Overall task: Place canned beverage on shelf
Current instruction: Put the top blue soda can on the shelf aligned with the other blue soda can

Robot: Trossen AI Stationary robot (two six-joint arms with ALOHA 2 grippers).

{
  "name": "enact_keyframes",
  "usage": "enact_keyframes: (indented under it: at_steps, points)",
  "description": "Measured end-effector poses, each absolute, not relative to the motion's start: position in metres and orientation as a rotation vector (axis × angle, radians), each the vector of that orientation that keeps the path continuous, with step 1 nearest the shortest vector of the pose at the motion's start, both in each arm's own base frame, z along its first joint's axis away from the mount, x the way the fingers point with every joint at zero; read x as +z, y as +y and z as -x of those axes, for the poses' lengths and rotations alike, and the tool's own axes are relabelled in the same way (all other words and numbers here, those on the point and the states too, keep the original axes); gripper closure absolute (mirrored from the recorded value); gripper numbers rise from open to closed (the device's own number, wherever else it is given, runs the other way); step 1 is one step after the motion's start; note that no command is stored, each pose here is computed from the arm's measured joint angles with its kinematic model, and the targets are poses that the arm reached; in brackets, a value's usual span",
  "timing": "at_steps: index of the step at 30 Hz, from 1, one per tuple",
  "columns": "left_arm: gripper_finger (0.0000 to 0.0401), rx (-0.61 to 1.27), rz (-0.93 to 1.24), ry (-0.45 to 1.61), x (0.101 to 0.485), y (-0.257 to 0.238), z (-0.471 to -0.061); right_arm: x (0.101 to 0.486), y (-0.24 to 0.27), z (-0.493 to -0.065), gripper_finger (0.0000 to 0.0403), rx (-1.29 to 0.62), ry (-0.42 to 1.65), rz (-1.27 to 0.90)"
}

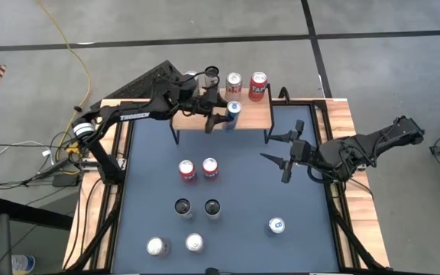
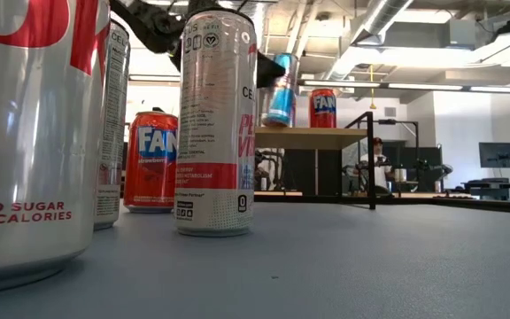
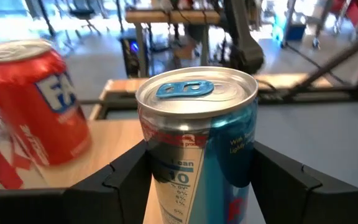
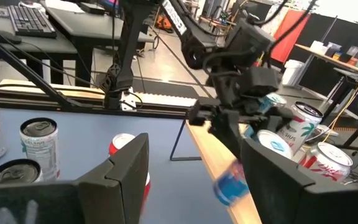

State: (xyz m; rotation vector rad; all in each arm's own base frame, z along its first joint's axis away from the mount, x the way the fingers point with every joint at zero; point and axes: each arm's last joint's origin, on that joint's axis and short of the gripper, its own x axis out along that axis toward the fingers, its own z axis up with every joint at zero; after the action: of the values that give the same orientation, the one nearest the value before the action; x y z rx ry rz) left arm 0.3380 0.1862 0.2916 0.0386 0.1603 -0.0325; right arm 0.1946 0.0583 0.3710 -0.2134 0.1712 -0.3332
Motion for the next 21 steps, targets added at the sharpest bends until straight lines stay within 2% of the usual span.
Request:
enact_keyframes:
  at_steps: [5,12,21]
  points:
    - [0.0185,0.027,-0.064,0.200,0.295,0.186,-0.319,0.372,0.058,-0.195,0.0159,-0.336,0.161,0.182]
    - [0.0186,0.118,-0.056,0.151,0.281,0.192,-0.295,0.371,0.059,-0.195,0.0159,-0.314,0.159,0.166]
    - [0.0186,0.209,-0.091,0.154,0.278,0.173,-0.259,0.371,0.059,-0.195,0.0159,-0.313,0.159,0.167]
